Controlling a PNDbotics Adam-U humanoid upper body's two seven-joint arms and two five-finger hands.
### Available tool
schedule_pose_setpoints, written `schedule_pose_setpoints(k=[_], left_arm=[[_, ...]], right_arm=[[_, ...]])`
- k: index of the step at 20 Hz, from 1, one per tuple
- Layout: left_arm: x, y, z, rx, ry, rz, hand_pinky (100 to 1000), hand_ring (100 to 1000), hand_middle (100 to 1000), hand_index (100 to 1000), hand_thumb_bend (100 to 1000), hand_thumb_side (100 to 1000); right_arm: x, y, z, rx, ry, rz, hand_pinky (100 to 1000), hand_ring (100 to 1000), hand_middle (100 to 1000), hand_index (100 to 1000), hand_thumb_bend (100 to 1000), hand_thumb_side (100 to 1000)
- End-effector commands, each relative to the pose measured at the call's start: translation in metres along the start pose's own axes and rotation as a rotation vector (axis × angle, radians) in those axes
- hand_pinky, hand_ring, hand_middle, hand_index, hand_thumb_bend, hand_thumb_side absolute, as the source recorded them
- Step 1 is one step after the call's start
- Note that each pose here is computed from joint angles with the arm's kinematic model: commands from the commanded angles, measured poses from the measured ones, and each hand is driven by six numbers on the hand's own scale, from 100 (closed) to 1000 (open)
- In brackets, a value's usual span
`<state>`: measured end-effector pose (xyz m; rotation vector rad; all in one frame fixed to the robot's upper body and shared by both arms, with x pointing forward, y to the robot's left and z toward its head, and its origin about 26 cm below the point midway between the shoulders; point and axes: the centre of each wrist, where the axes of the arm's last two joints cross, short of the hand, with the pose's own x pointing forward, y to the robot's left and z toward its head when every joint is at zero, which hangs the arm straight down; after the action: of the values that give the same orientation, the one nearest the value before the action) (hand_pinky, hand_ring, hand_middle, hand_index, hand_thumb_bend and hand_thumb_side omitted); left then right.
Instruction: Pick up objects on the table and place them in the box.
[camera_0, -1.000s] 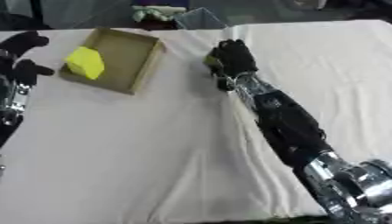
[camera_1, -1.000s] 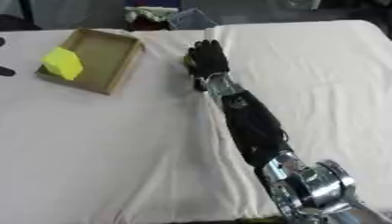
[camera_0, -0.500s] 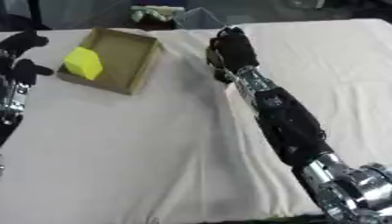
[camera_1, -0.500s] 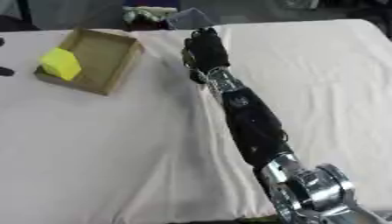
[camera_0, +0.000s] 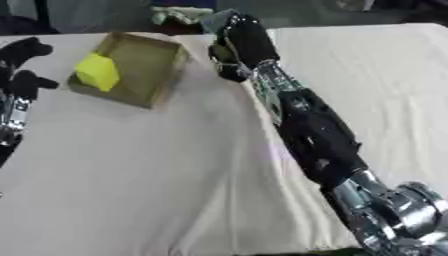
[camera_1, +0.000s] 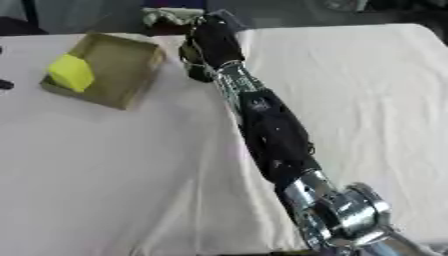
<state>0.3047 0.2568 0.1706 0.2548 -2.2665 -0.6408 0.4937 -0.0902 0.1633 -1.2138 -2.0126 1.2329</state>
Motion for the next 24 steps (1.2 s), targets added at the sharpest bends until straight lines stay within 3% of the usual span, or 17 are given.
schedule_pose_setpoints(k=[1,16,20,24], left_arm=[[0.009,0.002,-0.007,-0.007,-0.044,-0.007,675,939,790,907,164,828],[0.018,-0.002,-0.018,-0.024,-0.104,0.024,676,938,788,908,165,822],[0.018,-0.002,-0.019,-0.024,-0.108,0.027,676,938,788,908,163,824],[0.019,-0.002,-0.019,-0.022,-0.109,0.029,676,938,788,908,161,826]], right_arm=[[0.012,-0.022,-0.018,-0.053,-0.047,-0.034,758,706,213,367,100,232],[0.062,-0.016,-0.021,-0.025,-0.14,-0.117,773,725,269,433,100,235],[0.067,-0.01,-0.018,-0.004,-0.154,-0.112,792,770,467,613,100,208],[0.071,-0.007,-0.017,0.039,-0.192,-0.079,864,891,818,910,100,199]])
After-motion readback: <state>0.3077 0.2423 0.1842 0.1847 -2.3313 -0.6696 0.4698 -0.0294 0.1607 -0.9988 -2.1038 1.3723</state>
